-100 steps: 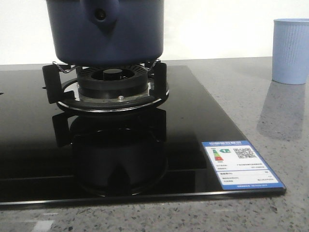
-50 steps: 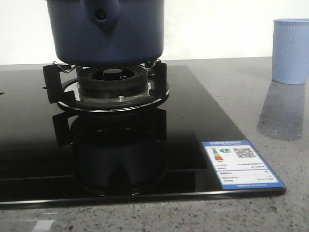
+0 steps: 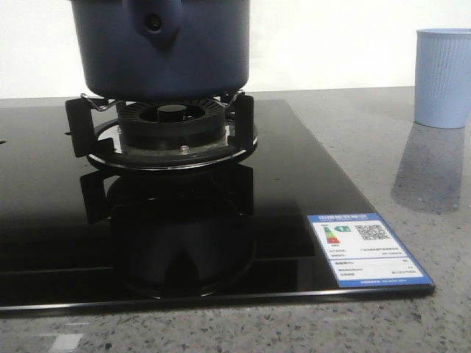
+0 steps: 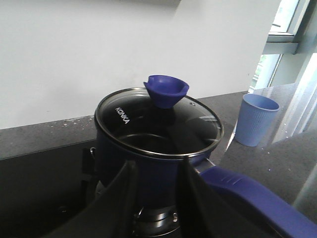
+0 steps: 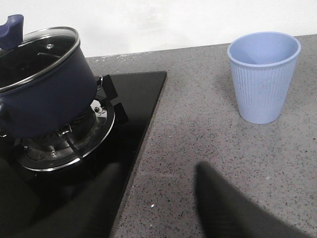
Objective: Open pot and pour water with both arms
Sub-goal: 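Grasp the blue lid knob with the left gripper and lift the lid, then reach the right gripper to the light blue cup and grasp it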
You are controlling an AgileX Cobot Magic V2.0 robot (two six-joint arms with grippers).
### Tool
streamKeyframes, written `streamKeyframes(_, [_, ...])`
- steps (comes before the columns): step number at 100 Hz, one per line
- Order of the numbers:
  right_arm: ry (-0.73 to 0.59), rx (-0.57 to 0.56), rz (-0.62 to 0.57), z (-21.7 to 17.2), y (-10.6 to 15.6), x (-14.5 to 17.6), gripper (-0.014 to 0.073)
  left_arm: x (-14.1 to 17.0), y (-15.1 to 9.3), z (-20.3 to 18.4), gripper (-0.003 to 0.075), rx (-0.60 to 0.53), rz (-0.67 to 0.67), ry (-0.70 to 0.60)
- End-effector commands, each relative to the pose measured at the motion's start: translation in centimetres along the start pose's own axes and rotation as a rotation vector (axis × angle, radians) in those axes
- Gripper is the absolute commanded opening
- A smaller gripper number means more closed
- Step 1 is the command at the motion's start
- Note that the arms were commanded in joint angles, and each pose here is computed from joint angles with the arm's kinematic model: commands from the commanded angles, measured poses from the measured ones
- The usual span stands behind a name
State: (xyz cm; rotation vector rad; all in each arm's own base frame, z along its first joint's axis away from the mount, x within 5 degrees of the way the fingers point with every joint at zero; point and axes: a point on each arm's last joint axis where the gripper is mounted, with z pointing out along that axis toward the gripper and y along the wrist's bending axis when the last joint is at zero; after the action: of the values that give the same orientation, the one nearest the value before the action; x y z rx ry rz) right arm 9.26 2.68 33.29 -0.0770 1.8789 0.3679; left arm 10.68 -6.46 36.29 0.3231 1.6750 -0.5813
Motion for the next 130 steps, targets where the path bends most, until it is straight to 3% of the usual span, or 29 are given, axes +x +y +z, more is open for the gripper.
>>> streamKeyframes(1, [-0.078, 0.005, -0.005, -0.2, 0.1, -1.5, 0.0503, -2.0, -0.3, 0.9, 0.0342, 0.01, -0.018, -0.125])
streamKeyframes(15, [-0.078, 0.005, -0.005, -0.2, 0.1, -1.5, 0.0505, -1.7, -0.7, 3.2, 0.0486, 0.022, 0.007, -0.13])
streamKeyframes(43, [-0.078, 0.005, -0.005, -0.2, 0.1, -1.5, 0.0505, -0.4, -0.6, 8.6, 0.0484, -0.015, 0.024, -0.081])
streamKeyframes(73, [-0.075, 0.004, -0.005, -0.2, 0.1, -1.5, 0.0505, -1.8, -1.2, 13.4, 0.0487, -0.012, 0.05, -0.058])
streamKeyframes(90, [-0.075, 0.004, -0.005, -0.2, 0.1, -1.5, 0.0505, -2.0, -1.9, 15.6, 0.0562, 0.006, 0.084, -0.043])
streamKeyframes(130, [-0.073, 0.003, -0.005, -0.2, 0.1, -1.4, 0.0505, -2.5, -1.8, 19.3, 0.0568, -0.016, 0.085, -0.069])
